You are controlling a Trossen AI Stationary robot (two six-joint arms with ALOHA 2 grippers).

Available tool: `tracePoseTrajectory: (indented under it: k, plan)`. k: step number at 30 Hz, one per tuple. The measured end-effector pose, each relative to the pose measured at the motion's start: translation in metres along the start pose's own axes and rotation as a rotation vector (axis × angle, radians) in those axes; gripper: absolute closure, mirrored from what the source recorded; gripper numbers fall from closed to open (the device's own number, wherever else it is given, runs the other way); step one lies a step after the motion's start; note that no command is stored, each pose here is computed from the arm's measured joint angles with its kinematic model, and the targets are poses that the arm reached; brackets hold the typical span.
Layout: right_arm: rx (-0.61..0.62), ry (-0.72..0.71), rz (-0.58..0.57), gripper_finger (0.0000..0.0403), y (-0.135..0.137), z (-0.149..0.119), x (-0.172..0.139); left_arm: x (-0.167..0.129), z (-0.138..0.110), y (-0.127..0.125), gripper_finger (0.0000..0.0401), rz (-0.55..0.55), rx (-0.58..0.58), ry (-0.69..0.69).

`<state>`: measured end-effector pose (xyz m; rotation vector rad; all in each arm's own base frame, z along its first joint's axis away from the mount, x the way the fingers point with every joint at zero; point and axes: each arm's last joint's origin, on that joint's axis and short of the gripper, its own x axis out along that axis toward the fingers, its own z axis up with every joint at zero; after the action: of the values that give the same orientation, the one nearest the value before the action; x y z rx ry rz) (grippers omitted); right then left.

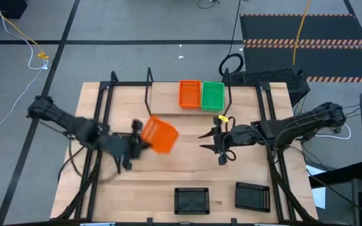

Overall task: Stack baskets on shelf by color
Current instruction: Stack the orange bin on top of the orange bin on the shelf

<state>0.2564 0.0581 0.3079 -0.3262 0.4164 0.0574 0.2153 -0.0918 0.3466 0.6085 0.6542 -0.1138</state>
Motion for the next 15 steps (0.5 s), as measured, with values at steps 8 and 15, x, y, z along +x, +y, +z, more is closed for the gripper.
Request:
tracePoseTrajectory:
  k: [8, 15]
  plan:
    - [-0.115, 0.041, 0.122, 0.0264, 0.01, 0.04, 0.01, 0.063, 0.017, -0.038, 0.0391, -0.178, 0.211, 0.016]
    - [-0.266, 0.185, 0.21, 0.0264, 0.029, 0.038, 0.048, 0.111, 0.004, -0.037, 0.039, -0.255, 0.202, 0.126]
